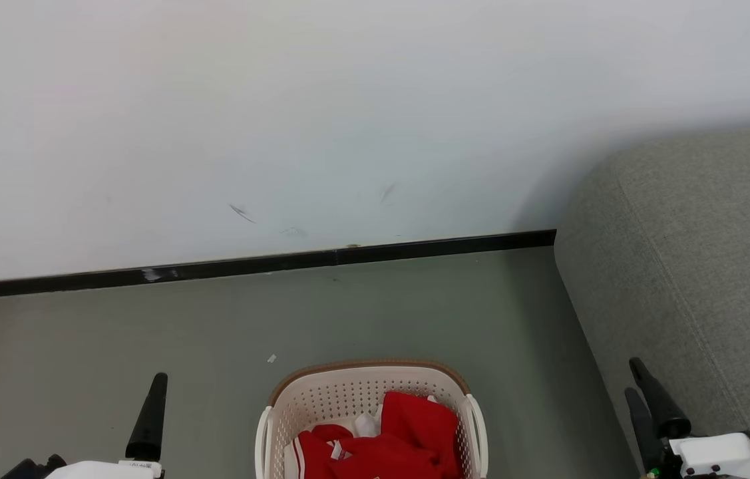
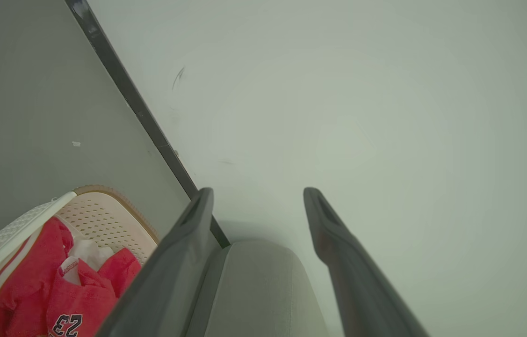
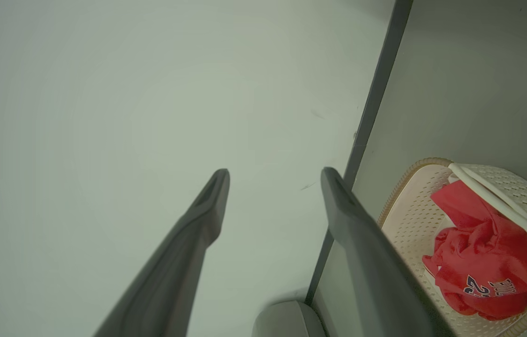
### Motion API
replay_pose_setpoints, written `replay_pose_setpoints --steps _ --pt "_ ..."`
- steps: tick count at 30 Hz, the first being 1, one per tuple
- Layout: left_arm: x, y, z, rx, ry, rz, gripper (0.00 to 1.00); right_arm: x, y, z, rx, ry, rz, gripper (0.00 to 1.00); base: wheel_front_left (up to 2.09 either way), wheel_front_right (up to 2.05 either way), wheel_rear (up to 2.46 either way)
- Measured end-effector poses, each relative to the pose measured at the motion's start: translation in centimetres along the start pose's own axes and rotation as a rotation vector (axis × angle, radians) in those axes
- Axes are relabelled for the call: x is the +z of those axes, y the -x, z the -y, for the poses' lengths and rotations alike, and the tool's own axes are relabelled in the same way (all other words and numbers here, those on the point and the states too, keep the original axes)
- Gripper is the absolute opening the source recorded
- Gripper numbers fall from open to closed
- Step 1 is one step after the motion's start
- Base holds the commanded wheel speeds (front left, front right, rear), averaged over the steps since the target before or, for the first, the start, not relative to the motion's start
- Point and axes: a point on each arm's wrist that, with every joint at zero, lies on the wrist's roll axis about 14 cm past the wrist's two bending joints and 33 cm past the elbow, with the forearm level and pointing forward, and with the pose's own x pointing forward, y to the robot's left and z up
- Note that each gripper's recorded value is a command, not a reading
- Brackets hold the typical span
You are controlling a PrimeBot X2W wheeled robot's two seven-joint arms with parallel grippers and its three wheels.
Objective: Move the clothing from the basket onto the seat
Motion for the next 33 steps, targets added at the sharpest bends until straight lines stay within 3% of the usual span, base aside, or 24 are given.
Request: replay_pose_setpoints --steps 33 --pt "-1.1 -0.3 3.3 -0.084 -0.647 0.029 1.0 -0.7 -0.1 -2.5 0.098 0.549 0.019 1.0 0.0 0.0 0.0"
